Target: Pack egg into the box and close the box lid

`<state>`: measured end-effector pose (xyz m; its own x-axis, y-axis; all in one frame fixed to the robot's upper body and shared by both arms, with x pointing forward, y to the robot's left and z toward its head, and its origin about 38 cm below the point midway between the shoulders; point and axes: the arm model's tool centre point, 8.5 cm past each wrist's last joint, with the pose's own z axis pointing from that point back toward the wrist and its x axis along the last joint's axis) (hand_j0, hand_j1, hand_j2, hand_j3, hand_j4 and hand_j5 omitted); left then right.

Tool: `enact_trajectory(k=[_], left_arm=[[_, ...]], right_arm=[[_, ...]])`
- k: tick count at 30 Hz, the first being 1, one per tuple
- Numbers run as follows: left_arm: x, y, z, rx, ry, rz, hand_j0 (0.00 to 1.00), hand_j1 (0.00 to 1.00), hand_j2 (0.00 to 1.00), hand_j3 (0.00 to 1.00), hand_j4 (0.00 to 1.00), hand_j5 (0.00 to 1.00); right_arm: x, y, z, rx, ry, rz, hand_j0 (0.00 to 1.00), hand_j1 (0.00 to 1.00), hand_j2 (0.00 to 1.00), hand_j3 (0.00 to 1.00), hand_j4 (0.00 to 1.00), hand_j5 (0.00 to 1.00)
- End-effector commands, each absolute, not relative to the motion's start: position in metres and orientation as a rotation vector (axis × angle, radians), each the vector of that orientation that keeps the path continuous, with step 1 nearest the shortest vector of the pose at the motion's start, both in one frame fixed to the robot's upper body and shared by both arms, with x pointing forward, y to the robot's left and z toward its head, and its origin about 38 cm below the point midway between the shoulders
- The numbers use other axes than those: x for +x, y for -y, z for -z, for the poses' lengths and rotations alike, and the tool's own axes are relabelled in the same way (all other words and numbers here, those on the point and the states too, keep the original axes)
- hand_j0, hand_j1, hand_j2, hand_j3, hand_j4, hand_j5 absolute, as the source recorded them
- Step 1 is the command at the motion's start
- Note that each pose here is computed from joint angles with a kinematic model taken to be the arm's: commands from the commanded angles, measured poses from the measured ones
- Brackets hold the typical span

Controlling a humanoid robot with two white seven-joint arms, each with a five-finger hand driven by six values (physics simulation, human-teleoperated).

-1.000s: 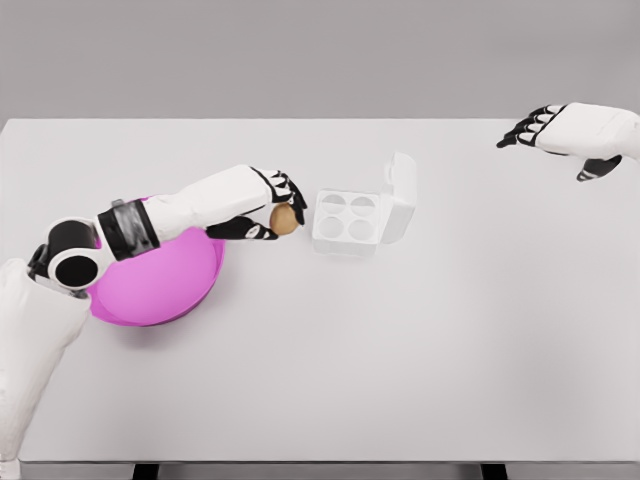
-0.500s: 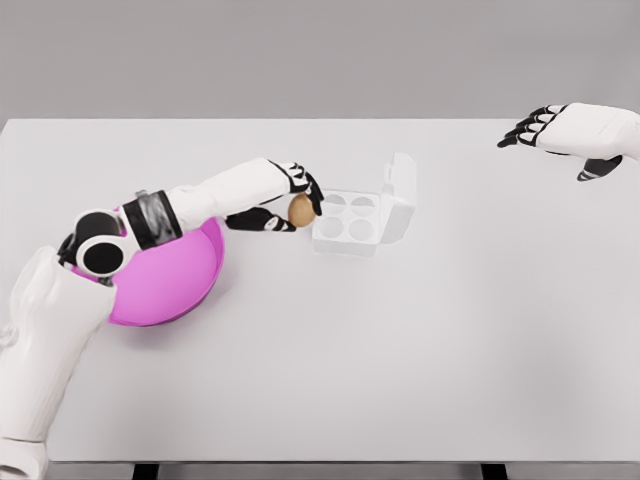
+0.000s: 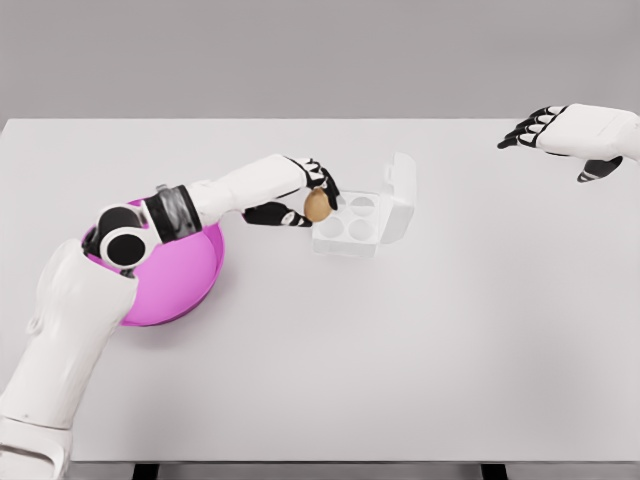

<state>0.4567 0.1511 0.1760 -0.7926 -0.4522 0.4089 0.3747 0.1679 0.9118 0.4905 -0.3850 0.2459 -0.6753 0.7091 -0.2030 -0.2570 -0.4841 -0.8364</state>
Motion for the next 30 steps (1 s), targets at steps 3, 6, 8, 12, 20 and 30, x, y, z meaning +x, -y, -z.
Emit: enact_trajectory(k=[3,6,8,12,20,30], left_arm=[[0.462,-0.143,-0.166,0.052,1.794,1.680,0.50,0.50,0.50,0.50,0.50,0.50],[0.467,-0.132,-0.162,0.034,1.785,1.673,0.50,0.50,0.50,0.50,0.50,0.50],[0.469,-0.127,-0.159,0.023,1.777,1.668,0.50,0.50,0.50,0.50,0.50,0.50],[0.473,-0.119,-0.159,0.006,1.778,1.659,0.50,0.50,0.50,0.50,0.50,0.50],[0.477,-0.108,-0.152,-0.013,1.755,1.660,0.50,0.50,0.50,0.50,0.50,0.50],[0.483,-0.104,-0.148,-0.027,1.730,1.656,0.51,0.51,0.51,0.51,0.51,0.51]], right_arm=[[0.491,0.384,-0.246,-0.726,1.104,-2.167,1.00,1.00,1.00,1.00,1.00,1.00],[0.491,0.385,-0.246,-0.728,1.102,-2.167,1.00,1.00,1.00,1.00,1.00,1.00],[0.491,0.385,-0.246,-0.728,1.102,-2.167,1.00,1.00,1.00,1.00,1.00,1.00],[0.491,0.385,-0.247,-0.729,1.104,-2.165,1.00,1.00,1.00,1.00,1.00,1.00],[0.490,0.384,-0.247,-0.727,1.106,-2.168,1.00,1.00,1.00,1.00,1.00,1.00],[0.490,0.385,-0.246,-0.727,1.103,-2.168,1.00,1.00,1.00,1.00,1.00,1.00]])
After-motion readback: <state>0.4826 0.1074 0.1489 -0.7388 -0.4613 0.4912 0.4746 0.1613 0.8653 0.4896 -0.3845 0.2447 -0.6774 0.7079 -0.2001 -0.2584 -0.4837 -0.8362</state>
